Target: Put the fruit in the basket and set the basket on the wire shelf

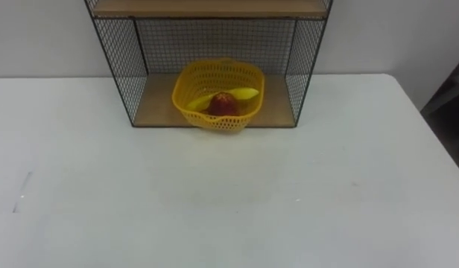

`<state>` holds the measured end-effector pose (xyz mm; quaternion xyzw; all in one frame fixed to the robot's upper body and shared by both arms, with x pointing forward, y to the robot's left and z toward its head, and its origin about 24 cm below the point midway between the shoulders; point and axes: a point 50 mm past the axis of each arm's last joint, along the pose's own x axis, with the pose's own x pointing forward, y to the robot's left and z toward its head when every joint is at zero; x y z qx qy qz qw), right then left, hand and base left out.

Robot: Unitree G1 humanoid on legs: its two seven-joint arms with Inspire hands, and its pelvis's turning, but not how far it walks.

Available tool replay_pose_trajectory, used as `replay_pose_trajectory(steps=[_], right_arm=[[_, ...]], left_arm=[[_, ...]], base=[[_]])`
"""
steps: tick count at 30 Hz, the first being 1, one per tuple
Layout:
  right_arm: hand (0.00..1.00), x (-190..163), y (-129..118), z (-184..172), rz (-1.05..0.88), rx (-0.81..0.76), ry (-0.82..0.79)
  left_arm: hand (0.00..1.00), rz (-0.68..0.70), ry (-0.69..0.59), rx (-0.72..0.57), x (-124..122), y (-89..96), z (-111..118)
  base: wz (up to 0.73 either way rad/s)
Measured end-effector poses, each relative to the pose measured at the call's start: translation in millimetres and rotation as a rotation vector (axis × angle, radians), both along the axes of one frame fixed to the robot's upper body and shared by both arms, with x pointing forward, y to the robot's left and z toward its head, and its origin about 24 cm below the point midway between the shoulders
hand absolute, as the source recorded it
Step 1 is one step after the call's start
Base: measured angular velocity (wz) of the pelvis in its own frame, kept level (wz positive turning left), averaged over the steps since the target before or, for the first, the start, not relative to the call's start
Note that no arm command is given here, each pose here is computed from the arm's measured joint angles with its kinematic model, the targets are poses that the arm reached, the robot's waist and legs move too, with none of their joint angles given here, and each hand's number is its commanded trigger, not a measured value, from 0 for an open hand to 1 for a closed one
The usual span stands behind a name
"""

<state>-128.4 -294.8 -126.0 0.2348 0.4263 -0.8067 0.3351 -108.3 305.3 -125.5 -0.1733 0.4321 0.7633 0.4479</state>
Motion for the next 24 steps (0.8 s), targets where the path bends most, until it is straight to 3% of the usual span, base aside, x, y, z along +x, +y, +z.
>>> replay_pose_trajectory(steps=[7, 12, 17, 24], right_arm=[[0.0, 74.8, 3.7, -23.5, 0.719, 0.257, -0.043], [0.0, 115.5, 10.7, -30.8, 1.088, 0.368, -0.066], [0.0, 129.5, 17.5, -34.1, 1.254, 0.445, -0.092], [0.0, 124.9, 38.3, -40.9, 1.375, 0.576, -0.073]], left_arm=[[0.0, -0.658, -0.025, -0.293, 54.1, -20.4, -24.1], [0.0, -0.932, -0.031, -0.435, 83.9, -36.0, -33.8], [0.0, -1.012, -0.024, -0.49, 93.1, -40.3, -36.2], [0.0, -1.031, 0.049, -0.549, 78.8, -44.5, -37.2]], base=[[-0.02], [-0.01], [-0.01], [-0.03]])
